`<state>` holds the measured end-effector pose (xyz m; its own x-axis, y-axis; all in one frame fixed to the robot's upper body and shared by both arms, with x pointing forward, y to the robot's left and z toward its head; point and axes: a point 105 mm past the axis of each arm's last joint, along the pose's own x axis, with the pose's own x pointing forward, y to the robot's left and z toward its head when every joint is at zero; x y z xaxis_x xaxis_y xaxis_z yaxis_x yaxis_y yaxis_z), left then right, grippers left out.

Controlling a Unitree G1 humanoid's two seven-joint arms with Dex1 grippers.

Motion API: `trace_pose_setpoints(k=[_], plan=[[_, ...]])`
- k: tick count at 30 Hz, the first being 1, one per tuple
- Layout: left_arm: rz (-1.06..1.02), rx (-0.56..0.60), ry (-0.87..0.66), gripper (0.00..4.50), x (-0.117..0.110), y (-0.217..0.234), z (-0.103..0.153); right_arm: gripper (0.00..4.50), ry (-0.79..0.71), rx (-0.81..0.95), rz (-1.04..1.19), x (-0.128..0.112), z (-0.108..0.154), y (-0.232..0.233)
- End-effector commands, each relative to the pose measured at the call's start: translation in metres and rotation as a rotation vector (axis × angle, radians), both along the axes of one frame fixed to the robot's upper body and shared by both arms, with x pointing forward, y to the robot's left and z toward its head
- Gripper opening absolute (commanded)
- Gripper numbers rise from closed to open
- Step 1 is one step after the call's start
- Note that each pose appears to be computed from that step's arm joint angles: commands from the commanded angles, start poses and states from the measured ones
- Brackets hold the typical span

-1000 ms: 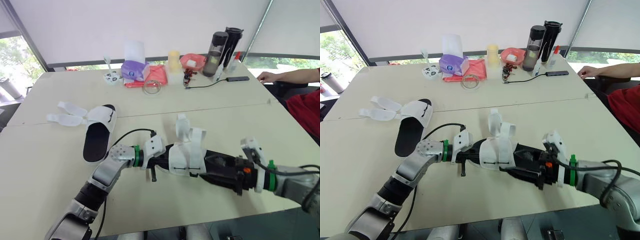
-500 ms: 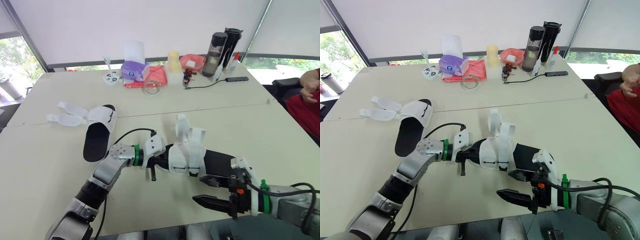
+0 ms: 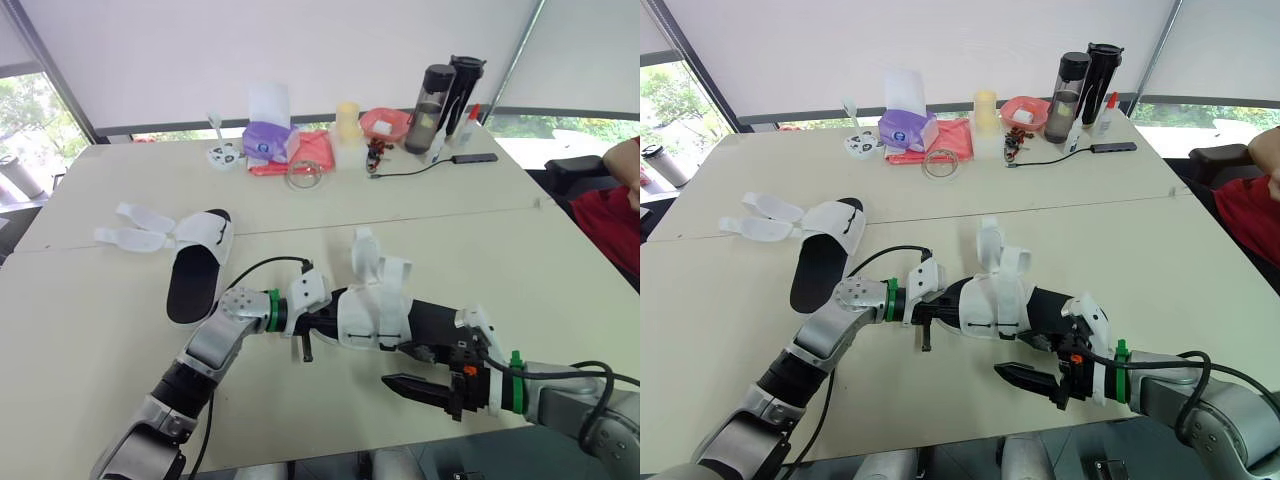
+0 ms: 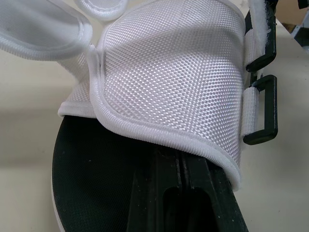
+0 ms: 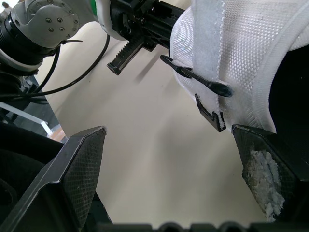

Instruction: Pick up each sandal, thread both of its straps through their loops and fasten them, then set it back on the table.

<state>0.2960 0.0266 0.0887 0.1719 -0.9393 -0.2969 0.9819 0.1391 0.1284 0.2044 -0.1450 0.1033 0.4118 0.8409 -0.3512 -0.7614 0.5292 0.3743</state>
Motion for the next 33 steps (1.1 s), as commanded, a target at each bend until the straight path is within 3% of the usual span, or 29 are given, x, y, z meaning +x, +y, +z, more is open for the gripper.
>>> trace_pose_setpoints(k=[1, 9, 10, 12, 19, 28, 33], plan=[[-0.008, 0.003, 0.01, 0.0, -0.003, -0.003, -0.002, 4.45, -0.045, 0.012, -0.01, 0.005, 0.009, -0.001], [-0.008, -0.001, 0.011, 0.0, -0.003, -0.005, -0.002, 4.45, -0.044, 0.079, 0.02, 0.008, 0.012, 0.019], [-0.007, -0.002, 0.011, 0.0, -0.003, -0.005, -0.003, 4.22, -0.043, 0.08, 0.02, 0.009, 0.01, 0.021], [-0.005, -0.002, 0.011, 0.0, -0.003, -0.005, -0.003, 3.63, -0.038, 0.084, 0.016, 0.01, 0.008, 0.022], [0.002, -0.003, 0.01, 0.0, -0.002, -0.004, -0.003, 0.05, 0.003, 0.098, 0.012, 0.009, 0.003, 0.022], [0.002, -0.003, 0.01, 0.0, -0.003, -0.004, -0.003, 0.05, 0.093, 0.061, 0.054, -0.01, -0.013, 0.02], [0.0, -0.002, 0.01, 0.0, -0.003, -0.005, -0.004, 0.05, 0.174, 0.046, 0.094, -0.034, -0.029, 0.028]])
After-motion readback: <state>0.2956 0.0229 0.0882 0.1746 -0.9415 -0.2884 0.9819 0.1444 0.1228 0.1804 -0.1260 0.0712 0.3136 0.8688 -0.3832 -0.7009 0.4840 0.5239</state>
